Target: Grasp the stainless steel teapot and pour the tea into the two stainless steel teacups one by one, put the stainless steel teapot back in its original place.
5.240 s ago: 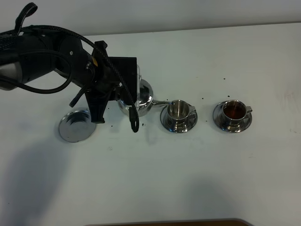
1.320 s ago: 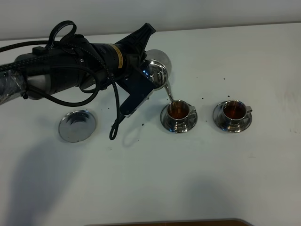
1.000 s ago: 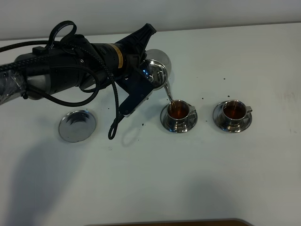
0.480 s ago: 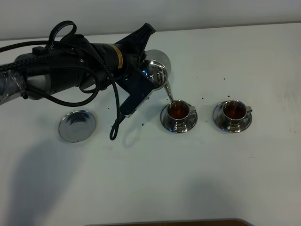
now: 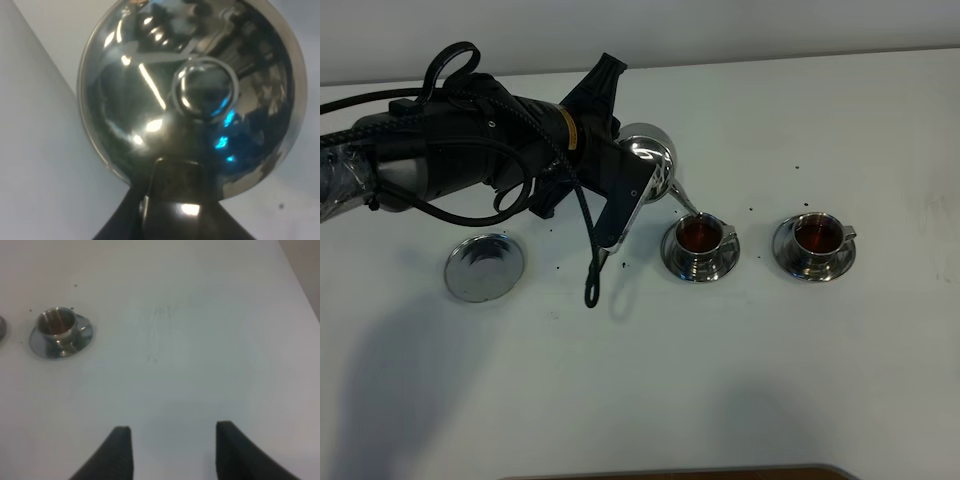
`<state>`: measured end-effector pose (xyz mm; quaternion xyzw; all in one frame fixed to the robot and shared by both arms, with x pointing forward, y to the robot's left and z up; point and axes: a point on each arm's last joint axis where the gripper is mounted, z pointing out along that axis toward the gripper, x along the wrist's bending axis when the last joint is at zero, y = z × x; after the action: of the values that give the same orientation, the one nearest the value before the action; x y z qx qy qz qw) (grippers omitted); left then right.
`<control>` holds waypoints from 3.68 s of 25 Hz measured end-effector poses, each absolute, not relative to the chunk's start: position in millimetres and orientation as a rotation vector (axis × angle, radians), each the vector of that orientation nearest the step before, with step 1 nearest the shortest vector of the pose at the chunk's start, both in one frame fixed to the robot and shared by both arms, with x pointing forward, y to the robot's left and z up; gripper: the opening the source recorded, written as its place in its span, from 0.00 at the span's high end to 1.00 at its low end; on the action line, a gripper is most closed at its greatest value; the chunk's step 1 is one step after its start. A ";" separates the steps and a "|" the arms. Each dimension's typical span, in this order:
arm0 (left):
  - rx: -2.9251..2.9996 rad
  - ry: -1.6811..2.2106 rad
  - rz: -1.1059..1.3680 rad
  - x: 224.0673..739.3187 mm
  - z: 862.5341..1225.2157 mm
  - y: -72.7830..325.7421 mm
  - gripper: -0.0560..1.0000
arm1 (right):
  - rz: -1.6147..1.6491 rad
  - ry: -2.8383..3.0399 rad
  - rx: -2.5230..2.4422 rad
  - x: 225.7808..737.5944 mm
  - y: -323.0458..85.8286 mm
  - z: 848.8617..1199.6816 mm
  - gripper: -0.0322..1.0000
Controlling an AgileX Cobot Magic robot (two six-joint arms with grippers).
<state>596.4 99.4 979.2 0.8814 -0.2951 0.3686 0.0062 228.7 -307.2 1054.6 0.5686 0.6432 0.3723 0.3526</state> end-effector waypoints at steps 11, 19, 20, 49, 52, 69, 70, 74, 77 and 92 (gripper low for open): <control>2.887 -0.606 0.975 589.3 974.4 106.7 0.69 | 0.963 1.664 1.471 228.7 -307.2 1054.6 0.60; 2.994 -0.098 0.749 568.4 994.0 121.4 0.69 | 0.963 1.664 1.471 228.7 -307.2 1054.6 0.60; 2.997 -0.006 0.689 565.0 993.2 121.8 0.69 | 0.963 1.664 1.471 228.7 -307.2 1054.6 0.60; 2.623 1.376 0.456 518.1 1020.1 166.4 0.69 | 0.963 1.664 1.471 228.7 -307.2 1054.6 0.60; 2.548 1.515 0.481 508.0 1013.0 187.4 0.69 | 0.963 1.664 1.471 228.7 -307.2 1054.6 0.60; 2.241 1.758 0.526 508.6 987.9 232.2 0.69 | 0.963 1.664 1.471 228.7 -307.2 1054.6 0.60; 2.239 1.757 0.525 509.7 986.6 231.7 0.69 | 0.963 1.664 1.471 228.7 -307.2 1054.6 0.60; 2.262 1.764 0.500 515.7 972.6 229.3 0.69 | 0.963 1.664 1.471 228.7 -307.2 1054.6 0.60; 2.272 1.764 0.486 519.7 963.8 227.4 0.69 | 0.963 1.664 1.471 228.7 -307.2 1054.6 0.60; 2.264 1.779 0.431 511.5 942.1 227.1 0.69 | 0.963 1.664 1.471 228.7 -307.2 1054.6 0.60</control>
<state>511.5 227.1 942.1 0.7724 0.6071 0.1470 0.1149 228.7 -307.2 1054.6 0.5686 0.6432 0.3723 0.3526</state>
